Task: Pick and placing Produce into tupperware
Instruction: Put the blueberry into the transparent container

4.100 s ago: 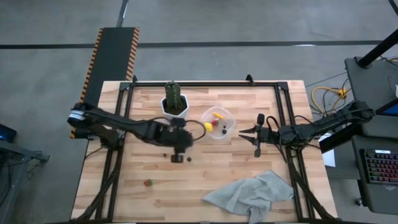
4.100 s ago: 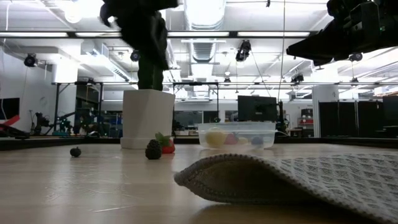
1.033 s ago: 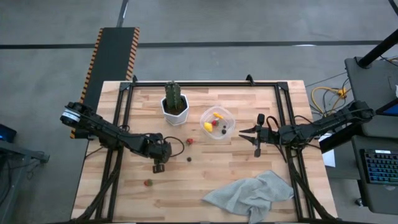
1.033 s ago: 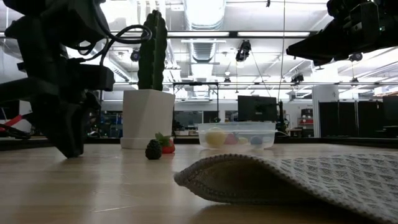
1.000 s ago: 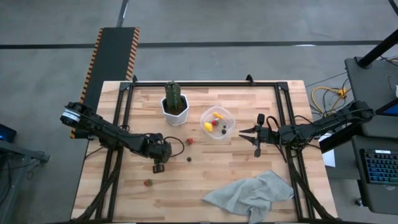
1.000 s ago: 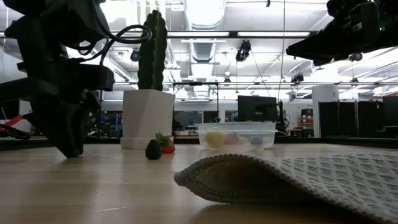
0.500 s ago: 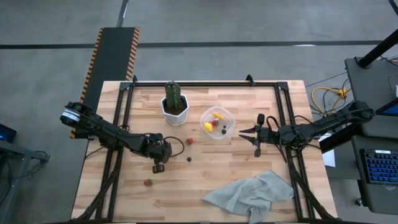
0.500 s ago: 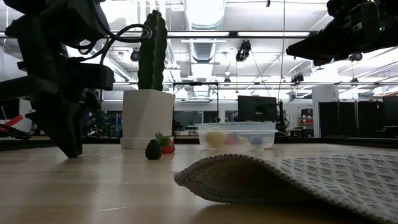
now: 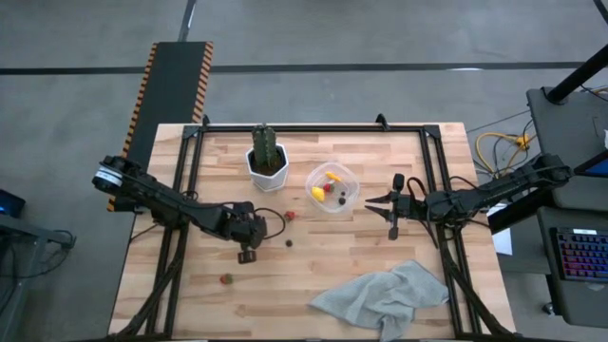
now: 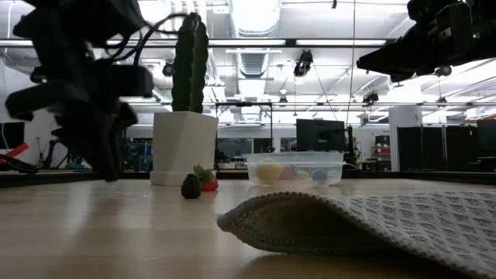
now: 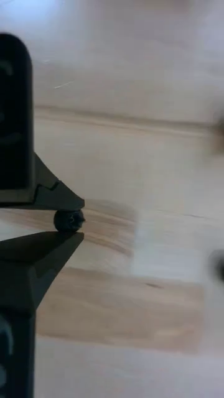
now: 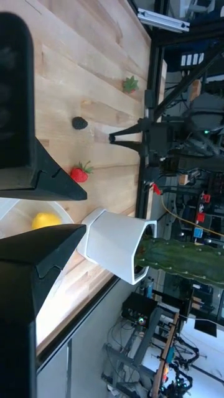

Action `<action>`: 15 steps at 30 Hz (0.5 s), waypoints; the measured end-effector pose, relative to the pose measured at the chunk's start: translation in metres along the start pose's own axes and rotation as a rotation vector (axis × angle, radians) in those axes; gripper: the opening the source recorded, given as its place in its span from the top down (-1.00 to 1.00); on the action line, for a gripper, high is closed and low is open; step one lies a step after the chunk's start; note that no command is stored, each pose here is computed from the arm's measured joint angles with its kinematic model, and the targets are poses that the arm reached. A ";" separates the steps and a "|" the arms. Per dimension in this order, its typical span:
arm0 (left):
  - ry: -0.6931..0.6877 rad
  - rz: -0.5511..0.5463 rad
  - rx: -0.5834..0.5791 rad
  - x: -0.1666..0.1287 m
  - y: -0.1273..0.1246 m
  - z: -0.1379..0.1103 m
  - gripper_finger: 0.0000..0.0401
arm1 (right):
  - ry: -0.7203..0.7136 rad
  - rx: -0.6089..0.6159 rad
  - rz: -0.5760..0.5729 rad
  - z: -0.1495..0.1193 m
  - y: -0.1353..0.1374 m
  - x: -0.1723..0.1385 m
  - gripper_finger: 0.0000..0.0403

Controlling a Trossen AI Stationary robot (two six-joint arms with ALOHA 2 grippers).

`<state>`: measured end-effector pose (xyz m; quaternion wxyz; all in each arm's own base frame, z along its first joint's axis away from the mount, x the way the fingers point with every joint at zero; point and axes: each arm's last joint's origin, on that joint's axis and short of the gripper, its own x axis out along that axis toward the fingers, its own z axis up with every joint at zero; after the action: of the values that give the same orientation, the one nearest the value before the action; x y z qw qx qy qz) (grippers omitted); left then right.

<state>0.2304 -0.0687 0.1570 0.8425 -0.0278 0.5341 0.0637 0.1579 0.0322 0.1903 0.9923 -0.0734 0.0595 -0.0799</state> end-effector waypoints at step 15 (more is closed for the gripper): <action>-0.345 0.113 0.205 -0.033 -0.009 0.062 0.89 | -0.001 0.000 0.000 0.000 0.000 0.000 0.69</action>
<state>0.2728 -0.0732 0.2133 0.9150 0.0993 0.3863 0.0597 0.1579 0.0322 0.1904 0.9923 -0.0733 0.0591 -0.0799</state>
